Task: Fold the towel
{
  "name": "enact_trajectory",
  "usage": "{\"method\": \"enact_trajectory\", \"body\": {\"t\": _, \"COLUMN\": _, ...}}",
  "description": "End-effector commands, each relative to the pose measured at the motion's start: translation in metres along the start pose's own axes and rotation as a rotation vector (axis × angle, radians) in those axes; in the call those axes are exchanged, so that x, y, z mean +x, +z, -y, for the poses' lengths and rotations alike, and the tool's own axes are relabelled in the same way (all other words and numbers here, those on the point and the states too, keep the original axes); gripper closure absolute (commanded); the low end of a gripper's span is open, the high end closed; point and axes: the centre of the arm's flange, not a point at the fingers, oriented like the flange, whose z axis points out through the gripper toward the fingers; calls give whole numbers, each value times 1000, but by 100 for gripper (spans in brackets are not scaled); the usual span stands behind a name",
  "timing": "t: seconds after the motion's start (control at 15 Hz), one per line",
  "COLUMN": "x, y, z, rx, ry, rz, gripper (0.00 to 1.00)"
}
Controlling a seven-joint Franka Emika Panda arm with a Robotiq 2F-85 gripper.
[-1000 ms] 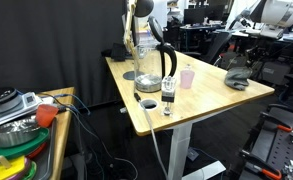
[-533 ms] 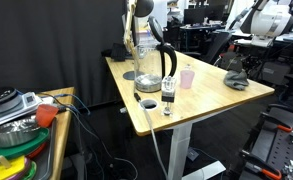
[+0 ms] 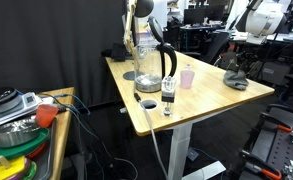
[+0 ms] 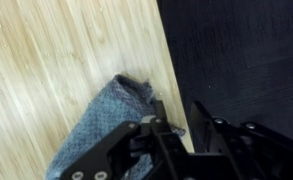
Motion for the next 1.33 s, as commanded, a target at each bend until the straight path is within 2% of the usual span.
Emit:
{"method": "enact_trajectory", "body": {"t": 0.0, "x": -2, "y": -24, "z": -4, "rx": -8, "ry": 2, "rz": 63, "gripper": 34}}
{"method": "enact_trajectory", "body": {"t": 0.13, "x": 1, "y": -43, "z": -9, "rx": -4, "ry": -12, "rz": 80, "gripper": 20}}
{"method": "enact_trajectory", "body": {"t": 0.33, "x": 21, "y": -76, "z": -14, "rx": -20, "ry": -56, "rz": 55, "gripper": 1}}
{"method": "enact_trajectory", "body": {"t": 0.6, "x": 65, "y": -97, "z": -20, "rx": -63, "ry": -125, "rz": -19, "gripper": 0}}
{"method": "enact_trajectory", "body": {"t": 0.73, "x": 88, "y": -95, "z": -31, "rx": -123, "ry": -175, "rz": -72, "gripper": 0}}
{"method": "enact_trajectory", "body": {"t": 0.8, "x": 68, "y": -82, "z": -21, "rx": -92, "ry": -137, "rz": -52, "gripper": 0}}
{"method": "enact_trajectory", "body": {"t": 0.93, "x": 82, "y": -85, "z": -29, "rx": -120, "ry": -153, "rz": -65, "gripper": 0}}
{"method": "enact_trajectory", "body": {"t": 1.27, "x": 83, "y": -87, "z": -30, "rx": -124, "ry": -156, "rz": -61, "gripper": 0}}
